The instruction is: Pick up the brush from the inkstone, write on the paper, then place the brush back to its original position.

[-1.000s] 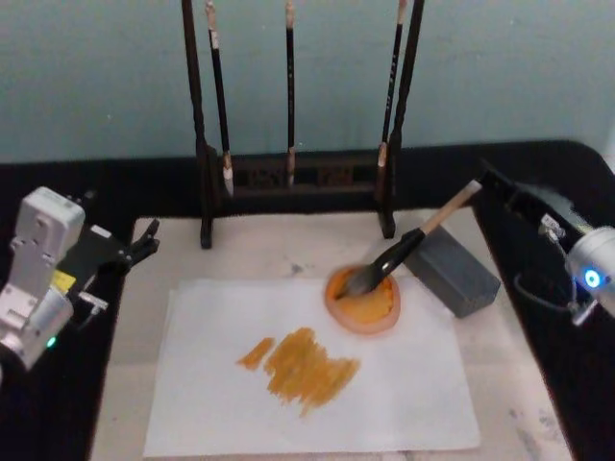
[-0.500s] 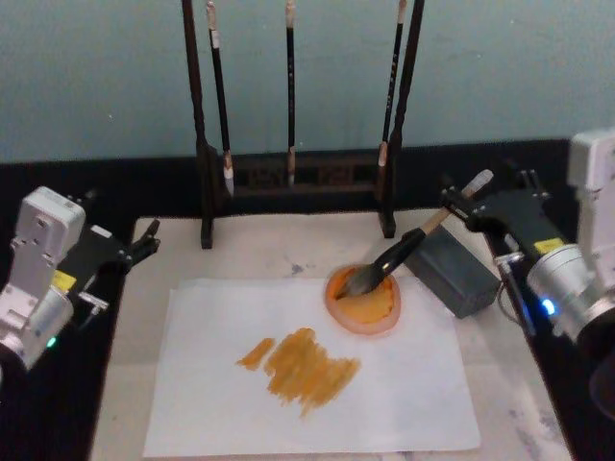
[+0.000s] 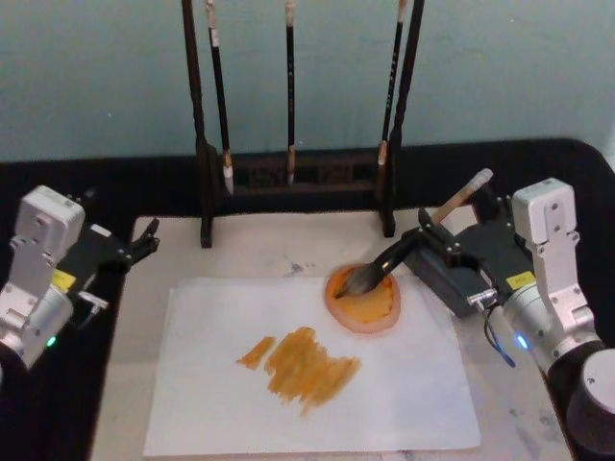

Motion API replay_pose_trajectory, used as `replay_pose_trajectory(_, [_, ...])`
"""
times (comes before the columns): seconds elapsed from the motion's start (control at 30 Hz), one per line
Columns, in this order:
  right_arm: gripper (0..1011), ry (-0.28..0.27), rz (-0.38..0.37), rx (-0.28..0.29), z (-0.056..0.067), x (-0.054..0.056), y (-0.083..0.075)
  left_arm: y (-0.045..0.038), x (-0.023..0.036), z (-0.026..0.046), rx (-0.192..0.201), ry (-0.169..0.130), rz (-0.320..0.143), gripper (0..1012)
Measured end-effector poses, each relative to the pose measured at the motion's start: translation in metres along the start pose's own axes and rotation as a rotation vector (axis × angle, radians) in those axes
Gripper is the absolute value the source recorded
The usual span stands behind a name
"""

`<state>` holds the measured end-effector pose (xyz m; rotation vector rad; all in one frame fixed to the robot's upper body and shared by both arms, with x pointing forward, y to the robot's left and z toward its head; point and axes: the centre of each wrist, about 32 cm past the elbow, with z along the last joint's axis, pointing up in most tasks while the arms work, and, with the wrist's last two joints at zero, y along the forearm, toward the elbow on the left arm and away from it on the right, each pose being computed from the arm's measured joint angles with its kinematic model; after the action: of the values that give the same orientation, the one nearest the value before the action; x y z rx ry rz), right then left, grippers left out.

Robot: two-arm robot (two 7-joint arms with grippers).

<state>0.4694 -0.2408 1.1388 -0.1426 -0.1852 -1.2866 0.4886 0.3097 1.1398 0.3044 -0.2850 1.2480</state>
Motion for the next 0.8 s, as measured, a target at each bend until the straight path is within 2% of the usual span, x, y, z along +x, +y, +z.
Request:
replay_pose_trajectory(0.13, [1000,0.026,0.0,-0.009,-0.0029,0.002,0.0015,0.0,0.0,0.0,0.0,0.0,0.0,1010])
replay_pose_trajectory(0.8, [1000,0.014,0.001,-0.007,-0.0027,0.0008,0.001,0.0,0.0,0.0,0.0,0.0,0.0,1009])
